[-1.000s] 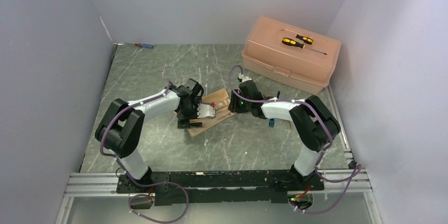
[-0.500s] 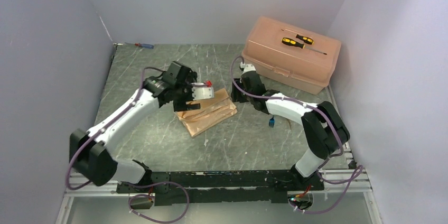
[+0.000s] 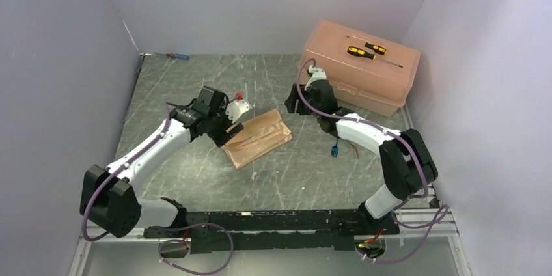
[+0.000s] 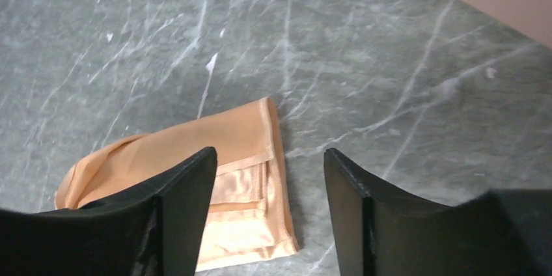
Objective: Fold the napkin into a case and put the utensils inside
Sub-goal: Pick up the top corner of the smaller rectangle folded napkin from the center of the board.
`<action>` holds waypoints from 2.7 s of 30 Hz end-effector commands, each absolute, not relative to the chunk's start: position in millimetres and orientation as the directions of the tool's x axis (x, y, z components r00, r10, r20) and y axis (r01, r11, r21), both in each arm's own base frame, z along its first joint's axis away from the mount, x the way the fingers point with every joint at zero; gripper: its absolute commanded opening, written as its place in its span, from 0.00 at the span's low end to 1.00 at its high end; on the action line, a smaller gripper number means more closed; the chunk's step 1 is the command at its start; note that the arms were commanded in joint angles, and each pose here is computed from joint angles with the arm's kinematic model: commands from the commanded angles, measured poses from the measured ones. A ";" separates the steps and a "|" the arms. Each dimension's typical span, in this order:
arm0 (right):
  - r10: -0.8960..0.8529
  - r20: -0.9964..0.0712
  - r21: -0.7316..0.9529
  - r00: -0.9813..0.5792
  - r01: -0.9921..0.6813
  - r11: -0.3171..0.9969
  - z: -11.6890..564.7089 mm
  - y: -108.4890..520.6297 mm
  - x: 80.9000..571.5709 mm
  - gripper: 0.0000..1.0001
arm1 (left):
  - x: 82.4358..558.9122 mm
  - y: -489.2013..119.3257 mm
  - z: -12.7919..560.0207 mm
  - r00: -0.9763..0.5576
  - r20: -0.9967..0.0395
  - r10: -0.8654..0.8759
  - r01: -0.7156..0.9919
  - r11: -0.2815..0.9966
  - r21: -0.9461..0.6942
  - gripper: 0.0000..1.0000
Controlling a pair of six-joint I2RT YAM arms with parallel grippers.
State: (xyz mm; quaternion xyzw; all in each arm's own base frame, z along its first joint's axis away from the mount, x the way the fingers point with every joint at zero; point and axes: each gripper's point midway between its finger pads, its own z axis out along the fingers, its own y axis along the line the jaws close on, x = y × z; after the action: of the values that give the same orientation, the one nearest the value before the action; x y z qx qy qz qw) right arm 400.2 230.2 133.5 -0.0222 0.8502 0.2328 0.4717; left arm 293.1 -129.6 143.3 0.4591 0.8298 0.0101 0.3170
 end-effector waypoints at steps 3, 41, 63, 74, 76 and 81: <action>0.085 -0.872 0.306 -0.482 -0.401 0.863 158.7 278.9 372.7 0.58 | 306.5 -154.3 120.4 -0.544 -0.584 0.602 0.664 0.735 0.139 0.77; -0.060 -0.760 0.337 -0.647 -0.472 0.815 87.6 326.8 330.6 0.52 | 280.1 -129.0 43.0 -0.843 -0.361 0.399 0.486 0.853 -0.193 0.41; -0.044 -0.701 0.359 -0.712 -0.405 0.841 59.7 294.7 329.1 0.49 | 280.5 -123.1 30.9 -0.773 -0.384 0.505 0.580 0.808 -0.104 0.49; -0.040 -0.659 0.366 -0.752 -0.365 0.856 34.8 285.7 327.3 0.46 | 277.2 -112.6 27.8 -0.774 -0.347 0.529 0.581 0.811 -0.061 0.03; -0.038 -0.650 0.365 -0.759 -0.356 0.860 30.0 283.2 328.4 0.45 | 281.4 -107.2 29.2 -0.755 -0.348 0.556 0.599 0.801 -0.020 0.03; -0.025 -0.636 0.376 -0.772 -0.338 0.862 22.7 278.1 328.1 0.43 | 297.7 -90.7 36.9 -0.675 -0.369 0.639 0.646 0.753 0.124 0.03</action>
State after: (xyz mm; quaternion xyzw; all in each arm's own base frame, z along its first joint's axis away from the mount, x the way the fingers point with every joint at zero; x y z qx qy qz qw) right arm 325.5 279.5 26.5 -0.1101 0.9106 0.2347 0.3219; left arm 281.0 -104.5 27.1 0.3098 0.9343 -0.0622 0.1649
